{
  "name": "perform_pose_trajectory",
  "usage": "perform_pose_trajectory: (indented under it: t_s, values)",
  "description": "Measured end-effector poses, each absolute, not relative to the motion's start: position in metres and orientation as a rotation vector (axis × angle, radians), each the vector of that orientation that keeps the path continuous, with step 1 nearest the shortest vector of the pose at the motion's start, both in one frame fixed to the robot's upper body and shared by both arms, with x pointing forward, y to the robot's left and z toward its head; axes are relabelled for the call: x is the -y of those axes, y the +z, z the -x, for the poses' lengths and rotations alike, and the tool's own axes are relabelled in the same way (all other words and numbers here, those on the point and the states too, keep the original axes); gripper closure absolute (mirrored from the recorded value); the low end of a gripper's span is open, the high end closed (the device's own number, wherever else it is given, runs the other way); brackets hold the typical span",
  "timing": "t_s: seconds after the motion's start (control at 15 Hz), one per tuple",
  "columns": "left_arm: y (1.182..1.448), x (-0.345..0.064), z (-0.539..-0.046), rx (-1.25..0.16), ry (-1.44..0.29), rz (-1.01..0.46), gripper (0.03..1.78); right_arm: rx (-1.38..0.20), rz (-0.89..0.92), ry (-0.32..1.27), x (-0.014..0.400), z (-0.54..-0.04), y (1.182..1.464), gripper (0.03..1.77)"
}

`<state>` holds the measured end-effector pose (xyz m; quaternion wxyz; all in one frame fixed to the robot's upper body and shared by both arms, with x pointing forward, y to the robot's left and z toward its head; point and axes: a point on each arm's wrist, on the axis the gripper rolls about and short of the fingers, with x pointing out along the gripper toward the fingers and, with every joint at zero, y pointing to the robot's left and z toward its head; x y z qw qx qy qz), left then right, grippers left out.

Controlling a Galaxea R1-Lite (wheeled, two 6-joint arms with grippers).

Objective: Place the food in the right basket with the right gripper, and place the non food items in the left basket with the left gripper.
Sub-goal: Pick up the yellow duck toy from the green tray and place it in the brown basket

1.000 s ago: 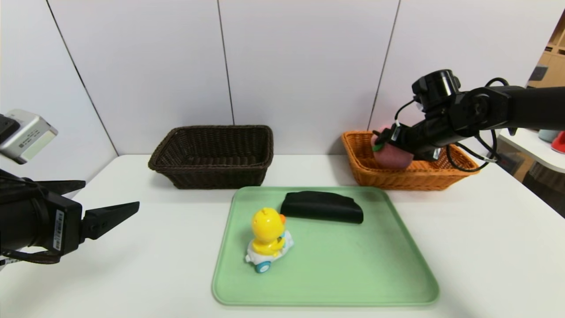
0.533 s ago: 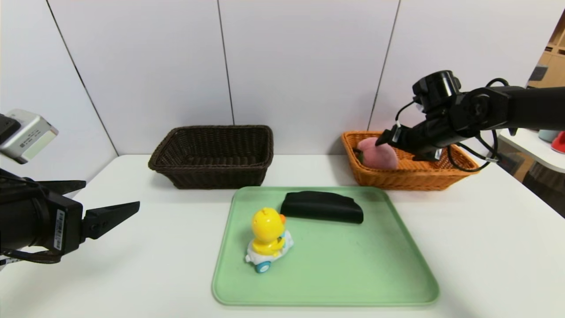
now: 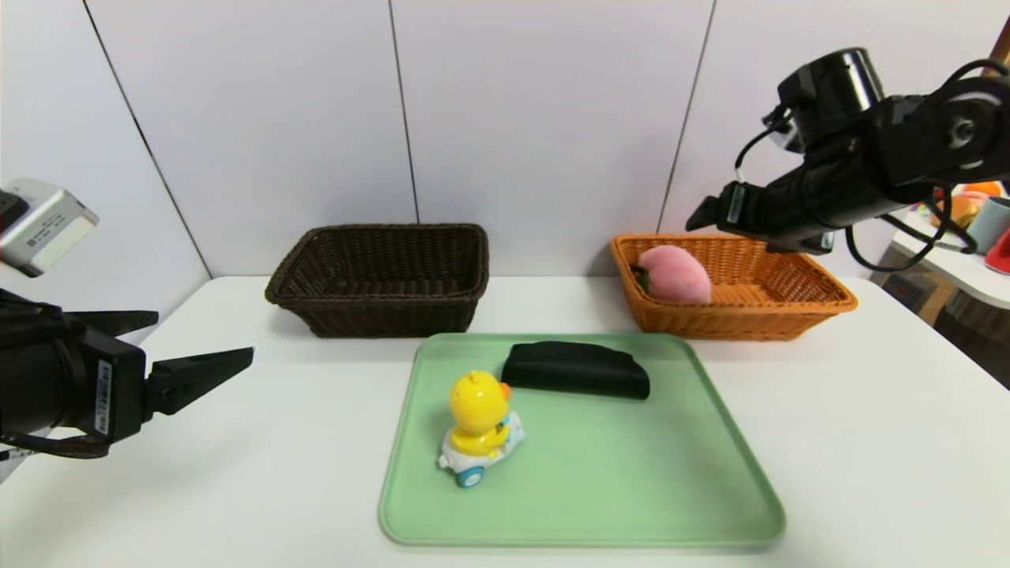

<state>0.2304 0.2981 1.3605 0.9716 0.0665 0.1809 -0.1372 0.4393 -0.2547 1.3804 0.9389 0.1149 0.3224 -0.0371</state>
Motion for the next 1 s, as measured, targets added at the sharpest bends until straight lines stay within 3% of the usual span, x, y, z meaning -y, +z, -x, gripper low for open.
perform_pose_trajectory:
  t_s: [0.27, 0.53, 1.0]
  values:
    - [1.358, -0.291, -0.226, -0.369, -0.339, -0.147, 0.12, -0.572, -0.092, -0.031, 0.229, -0.38, 1.418, 0.11]
    - [1.333, -0.272, -0.204, -0.405, -0.596, -0.121, 0.12, -0.465, -0.118, 0.066, 0.226, -0.332, 1.453, 0.11]
    - [1.295, -0.259, -0.197, -0.319, -0.757, -0.069, 0.12, -0.38, -0.154, 0.091, 0.238, -0.302, 1.477, 0.11]
